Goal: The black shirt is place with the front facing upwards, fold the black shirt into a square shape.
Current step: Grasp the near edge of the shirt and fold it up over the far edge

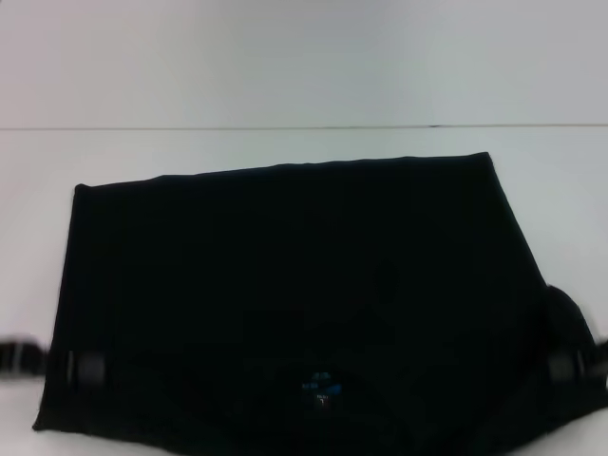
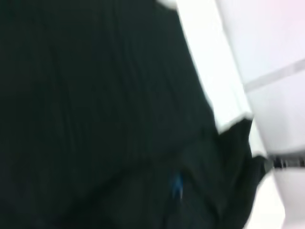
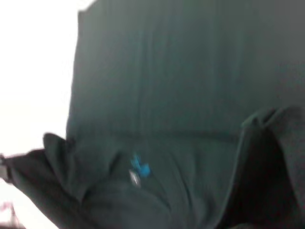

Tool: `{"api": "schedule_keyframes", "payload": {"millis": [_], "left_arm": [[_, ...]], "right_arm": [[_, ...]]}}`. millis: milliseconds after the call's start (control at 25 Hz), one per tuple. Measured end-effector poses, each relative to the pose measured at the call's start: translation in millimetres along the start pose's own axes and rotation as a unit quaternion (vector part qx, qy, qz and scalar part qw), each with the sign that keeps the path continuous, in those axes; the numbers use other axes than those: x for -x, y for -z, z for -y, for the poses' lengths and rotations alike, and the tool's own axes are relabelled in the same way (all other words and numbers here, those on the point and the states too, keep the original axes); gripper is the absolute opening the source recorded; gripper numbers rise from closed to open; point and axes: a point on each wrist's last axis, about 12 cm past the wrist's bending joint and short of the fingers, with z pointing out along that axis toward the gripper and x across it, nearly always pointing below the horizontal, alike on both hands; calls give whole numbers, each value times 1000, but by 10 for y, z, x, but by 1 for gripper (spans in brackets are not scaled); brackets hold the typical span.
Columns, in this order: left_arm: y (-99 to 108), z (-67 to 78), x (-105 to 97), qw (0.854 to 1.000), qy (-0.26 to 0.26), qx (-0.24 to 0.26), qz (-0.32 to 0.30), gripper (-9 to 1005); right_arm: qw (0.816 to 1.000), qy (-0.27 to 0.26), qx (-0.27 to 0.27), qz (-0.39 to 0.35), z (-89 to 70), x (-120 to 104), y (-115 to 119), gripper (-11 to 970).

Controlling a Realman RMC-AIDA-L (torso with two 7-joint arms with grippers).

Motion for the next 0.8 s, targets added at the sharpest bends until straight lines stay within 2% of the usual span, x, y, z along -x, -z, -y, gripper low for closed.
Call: {"api": "schedule_keyframes", "payload": {"millis": [160, 280, 520, 760, 800], "left_arm": [[49, -52, 211, 997, 18, 22, 70, 64], [59, -129, 345, 990, 28, 43, 133, 65], [8, -333, 518, 962, 49, 76, 258, 65], [-141, -447, 568, 944, 47, 94, 313, 65], [-221, -484, 583, 936, 41, 102, 334, 66]], "right_arm": [[997, -7, 33, 66, -46, 138, 74, 66], [992, -12, 53, 111, -76, 246, 45, 71], [977, -35, 58, 203, -50, 460, -135, 81], [955, -58, 42, 288, 0, 569, -410, 91], [950, -60, 39, 305, 5, 587, -461, 92]]}}
